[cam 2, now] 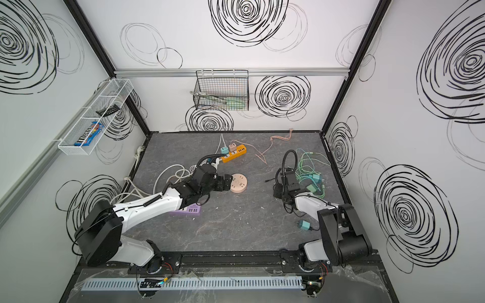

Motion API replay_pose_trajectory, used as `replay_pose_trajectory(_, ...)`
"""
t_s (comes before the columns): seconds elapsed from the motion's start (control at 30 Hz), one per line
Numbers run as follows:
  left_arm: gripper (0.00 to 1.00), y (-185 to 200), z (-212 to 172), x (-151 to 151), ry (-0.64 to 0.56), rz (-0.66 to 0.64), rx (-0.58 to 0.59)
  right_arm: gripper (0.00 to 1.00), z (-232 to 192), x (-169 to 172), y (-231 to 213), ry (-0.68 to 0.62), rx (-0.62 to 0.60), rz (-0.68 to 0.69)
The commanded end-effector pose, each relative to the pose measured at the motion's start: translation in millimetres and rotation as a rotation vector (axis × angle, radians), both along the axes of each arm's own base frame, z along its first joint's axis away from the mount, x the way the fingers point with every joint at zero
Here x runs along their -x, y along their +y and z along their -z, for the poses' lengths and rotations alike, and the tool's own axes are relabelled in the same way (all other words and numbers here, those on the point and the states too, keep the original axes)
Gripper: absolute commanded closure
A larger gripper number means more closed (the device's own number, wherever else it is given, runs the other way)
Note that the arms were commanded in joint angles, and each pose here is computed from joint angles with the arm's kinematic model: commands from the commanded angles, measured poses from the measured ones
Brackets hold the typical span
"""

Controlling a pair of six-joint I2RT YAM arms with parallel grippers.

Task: Insert the plug
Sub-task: 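Grasp the light-green charger in the cable pile with the right gripper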

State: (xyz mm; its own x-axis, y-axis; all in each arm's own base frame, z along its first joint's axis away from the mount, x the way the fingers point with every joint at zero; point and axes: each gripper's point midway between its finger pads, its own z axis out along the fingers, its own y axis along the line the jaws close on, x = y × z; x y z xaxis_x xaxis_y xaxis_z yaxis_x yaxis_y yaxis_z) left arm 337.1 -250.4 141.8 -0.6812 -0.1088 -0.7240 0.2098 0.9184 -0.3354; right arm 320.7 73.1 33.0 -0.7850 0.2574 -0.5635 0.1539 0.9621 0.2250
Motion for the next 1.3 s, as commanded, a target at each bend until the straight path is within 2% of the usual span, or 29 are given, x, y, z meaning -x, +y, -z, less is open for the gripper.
replay_pose_trajectory(0.0,0.04,3,-19,-8,-0.071,-0.039,0.038,0.69,-16,-10,4,-0.092,0.022,-0.024)
replay_pose_trajectory(0.07,0.04,4,-20,-9,-0.078,-0.043,0.042,0.83,-28,-8,10,-0.15,0.028,-0.056)
replay_pose_trajectory(0.23,0.04,10,-28,-7,-0.116,-0.075,0.084,1.0,-68,0,19,-0.294,0.031,-0.083)
replay_pose_trajectory(0.43,0.04,19,-31,-4,-0.143,-0.1,0.109,1.0,-114,17,36,-0.437,-0.047,-0.154)
replay_pose_trajectory(0.63,0.04,32,-23,-5,-0.115,-0.156,0.104,1.0,-123,42,71,-0.478,-0.115,-0.367)
replay_pose_trajectory(0.8,0.04,37,-17,-2,-0.097,-0.164,0.092,1.0,-117,55,104,-0.453,-0.16,-0.495)
replay_pose_trajectory(1.0,0.04,42,-15,-2,-0.09,-0.173,0.106,0.97,-98,62,158,-0.366,-0.097,-0.66)
replay_pose_trajectory(1.17,0.04,44,-14,-3,-0.078,-0.171,0.117,0.96,-85,67,211,-0.297,-0.111,-0.771)
replay_pose_trajectory(1.23,0.04,45,-13,-3,-0.072,-0.173,0.118,0.92,-78,71,228,-0.262,-0.117,-0.818)
replay_pose_trajectory(1.27,0.04,46,-12,-2,-0.068,-0.173,0.119,0.86,-74,72,235,-0.244,-0.118,-0.839)
